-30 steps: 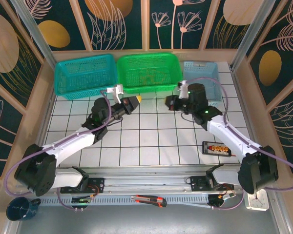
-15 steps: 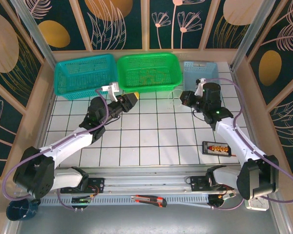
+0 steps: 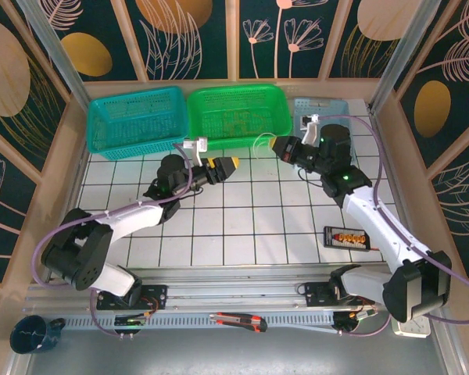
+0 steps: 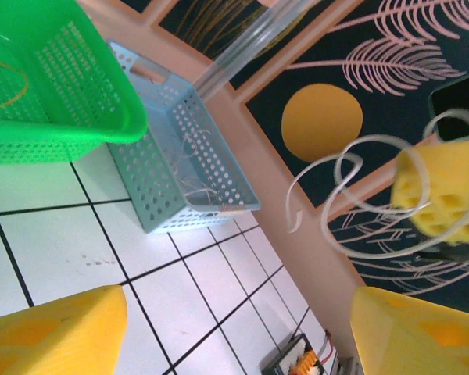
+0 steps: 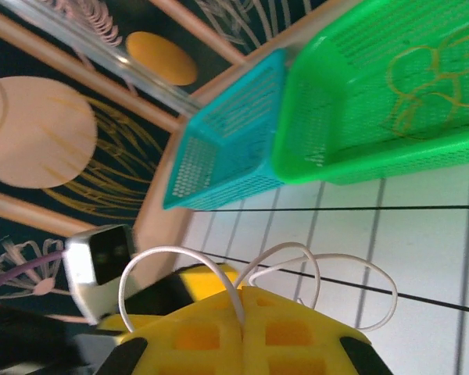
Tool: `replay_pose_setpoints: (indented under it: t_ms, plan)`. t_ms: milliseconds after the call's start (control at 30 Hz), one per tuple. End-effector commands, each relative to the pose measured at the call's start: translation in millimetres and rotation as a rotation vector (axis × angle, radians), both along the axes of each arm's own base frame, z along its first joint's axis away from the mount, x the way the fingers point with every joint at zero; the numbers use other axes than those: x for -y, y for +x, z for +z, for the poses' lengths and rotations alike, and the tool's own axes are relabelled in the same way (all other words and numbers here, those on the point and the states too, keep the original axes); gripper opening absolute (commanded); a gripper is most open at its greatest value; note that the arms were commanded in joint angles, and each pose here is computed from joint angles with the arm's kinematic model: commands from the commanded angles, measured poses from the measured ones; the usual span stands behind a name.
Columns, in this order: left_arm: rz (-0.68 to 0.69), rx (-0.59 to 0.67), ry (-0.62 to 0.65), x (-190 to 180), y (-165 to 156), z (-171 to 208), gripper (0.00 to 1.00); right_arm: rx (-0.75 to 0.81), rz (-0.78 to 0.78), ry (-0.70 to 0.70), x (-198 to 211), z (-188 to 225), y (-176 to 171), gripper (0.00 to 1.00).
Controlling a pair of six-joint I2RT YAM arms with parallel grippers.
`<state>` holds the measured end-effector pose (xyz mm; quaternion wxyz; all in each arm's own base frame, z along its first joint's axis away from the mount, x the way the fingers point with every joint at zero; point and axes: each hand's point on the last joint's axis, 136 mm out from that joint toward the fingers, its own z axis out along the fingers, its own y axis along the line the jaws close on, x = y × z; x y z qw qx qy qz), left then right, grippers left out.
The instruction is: Untangle the cables
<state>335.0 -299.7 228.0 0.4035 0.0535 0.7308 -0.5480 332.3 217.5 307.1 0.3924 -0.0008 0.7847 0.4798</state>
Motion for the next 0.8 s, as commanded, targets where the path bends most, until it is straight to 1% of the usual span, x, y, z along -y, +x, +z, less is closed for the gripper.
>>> replay_pose_setpoints:
  t_ms: [0,267,567,767]
  plan:
    - [-0.074,0.094,-0.079,17,-3,36,0.77,0.093,0.057,0.097,-14,49,-13,0.00]
    - [-0.156,0.129,-0.109,47,-14,47,0.80,0.120,0.084,0.157,-28,70,-23,0.00]
    - [-0.126,0.141,-0.164,55,-7,55,0.80,0.134,0.083,0.204,-31,83,-31,0.00]
    - [-0.089,0.161,-0.186,52,-5,56,0.81,0.140,0.075,0.224,-29,89,-33,0.00]
